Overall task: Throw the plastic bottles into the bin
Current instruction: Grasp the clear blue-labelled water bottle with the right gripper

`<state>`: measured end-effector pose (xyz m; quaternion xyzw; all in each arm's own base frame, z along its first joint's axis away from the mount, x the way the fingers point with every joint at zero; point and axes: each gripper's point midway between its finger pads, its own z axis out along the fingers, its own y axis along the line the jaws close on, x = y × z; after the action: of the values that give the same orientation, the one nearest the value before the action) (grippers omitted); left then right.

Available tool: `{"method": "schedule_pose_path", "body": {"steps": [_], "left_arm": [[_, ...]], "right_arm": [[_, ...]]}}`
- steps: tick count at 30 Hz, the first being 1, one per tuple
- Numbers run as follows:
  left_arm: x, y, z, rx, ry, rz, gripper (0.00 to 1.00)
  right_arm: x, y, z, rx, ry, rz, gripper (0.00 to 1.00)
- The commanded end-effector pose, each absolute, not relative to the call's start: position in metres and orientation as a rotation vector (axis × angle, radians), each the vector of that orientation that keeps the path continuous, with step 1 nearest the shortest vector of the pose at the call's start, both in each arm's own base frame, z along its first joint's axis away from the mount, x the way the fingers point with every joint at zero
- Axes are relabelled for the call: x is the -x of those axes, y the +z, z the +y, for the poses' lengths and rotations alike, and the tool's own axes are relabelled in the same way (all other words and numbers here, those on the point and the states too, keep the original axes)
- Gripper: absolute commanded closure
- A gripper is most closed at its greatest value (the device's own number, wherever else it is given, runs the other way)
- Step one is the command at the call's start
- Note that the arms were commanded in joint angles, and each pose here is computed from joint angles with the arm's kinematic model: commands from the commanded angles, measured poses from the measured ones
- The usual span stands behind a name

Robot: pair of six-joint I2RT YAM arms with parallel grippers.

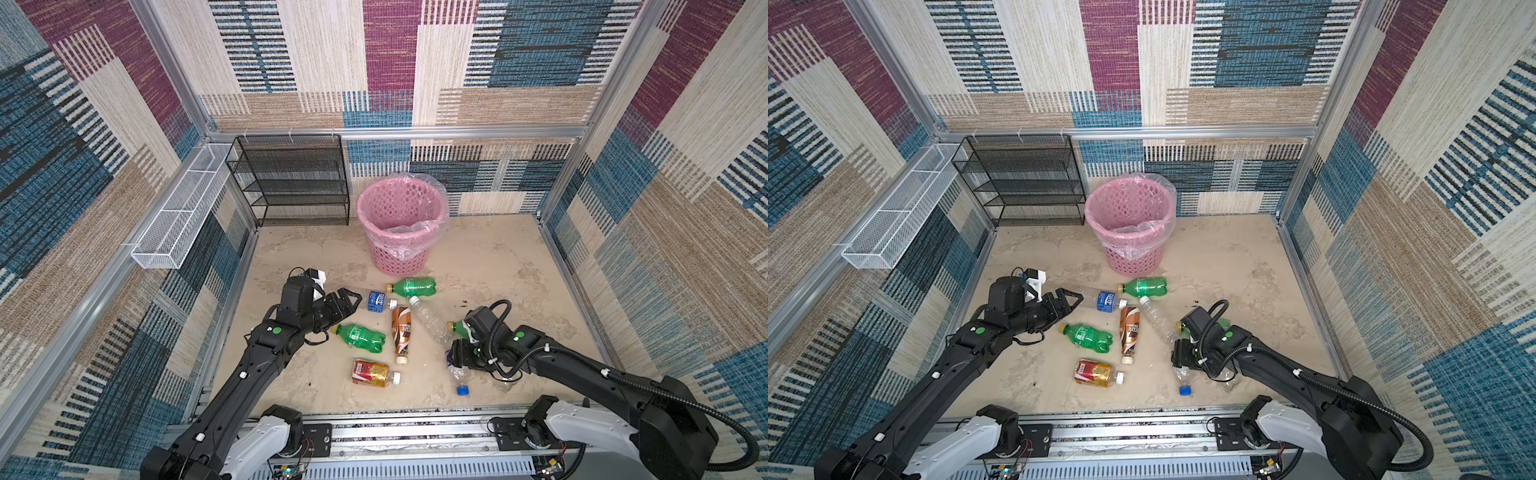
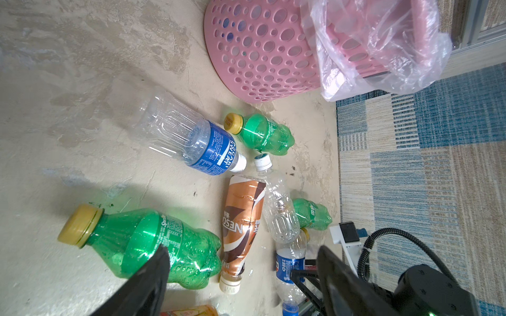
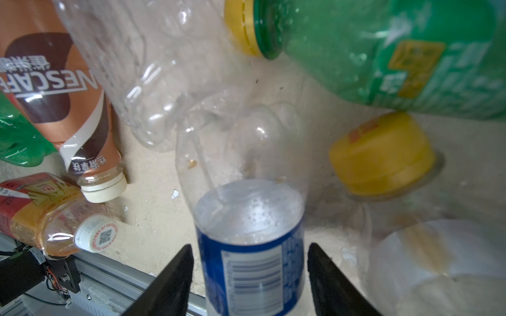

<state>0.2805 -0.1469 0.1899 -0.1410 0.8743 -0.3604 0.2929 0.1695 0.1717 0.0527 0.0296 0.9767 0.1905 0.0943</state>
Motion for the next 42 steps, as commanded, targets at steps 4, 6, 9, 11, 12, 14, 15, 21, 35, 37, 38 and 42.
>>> {"method": "schedule_pose_path", "body": {"steps": [4, 6, 9, 11, 12, 14, 15, 21, 35, 37, 38, 42], "left_arm": [[-0.281, 0.191, -0.149, 0.378, -0.984, 2.320, 0.15], [-0.281, 0.192, -0.149, 0.378, -0.984, 2.317, 0.15], [-0.281, 0.191, -0.149, 0.380, -0.984, 2.319, 0.15], [-0.281, 0.191, -0.149, 0.381, -0.986, 2.321, 0.15], [-0.281, 0.191, -0.149, 0.382, -0.987, 2.320, 0.15], [-0.281, 0.191, -0.149, 0.382, -0.985, 2.320, 0.15], [-0.280, 0.191, -0.149, 0.381, -0.984, 2.321, 0.15], [-0.280, 0.191, -0.148, 0.385, -0.980, 2.319, 0.15], [-0.279, 0.194, -0.148, 0.389, -0.986, 2.312, 0.15], [-0.279, 0.194, -0.148, 0.388, -0.986, 2.310, 0.15], [-0.279, 0.195, -0.148, 0.389, -0.986, 2.310, 0.15], [-0.278, 0.195, -0.146, 0.388, -0.979, 2.308, 0.16]], "right_arm": [[-0.171, 0.050, 0.174, -0.099, 0.582, 2.884, 0.38], [-0.170, 0.048, 0.173, -0.098, 0.580, 2.888, 0.38], [-0.168, 0.046, 0.173, -0.097, 0.583, 2.892, 0.38], [-0.169, 0.046, 0.174, -0.095, 0.586, 2.891, 0.39], [-0.168, 0.045, 0.174, -0.095, 0.587, 2.891, 0.41], [-0.168, 0.047, 0.175, -0.095, 0.592, 2.889, 0.44], [-0.168, 0.048, 0.175, -0.096, 0.595, 2.886, 0.45], [-0.171, 0.063, 0.176, -0.107, 0.627, 2.844, 0.47], [-0.191, 0.114, 0.175, -0.135, 0.634, 2.702, 0.49], [-0.195, 0.122, 0.176, -0.134, 0.636, 2.681, 0.49], [-0.197, 0.125, 0.176, -0.136, 0.638, 2.673, 0.49], [-0.200, 0.131, 0.178, -0.136, 0.645, 2.656, 0.49]]}}
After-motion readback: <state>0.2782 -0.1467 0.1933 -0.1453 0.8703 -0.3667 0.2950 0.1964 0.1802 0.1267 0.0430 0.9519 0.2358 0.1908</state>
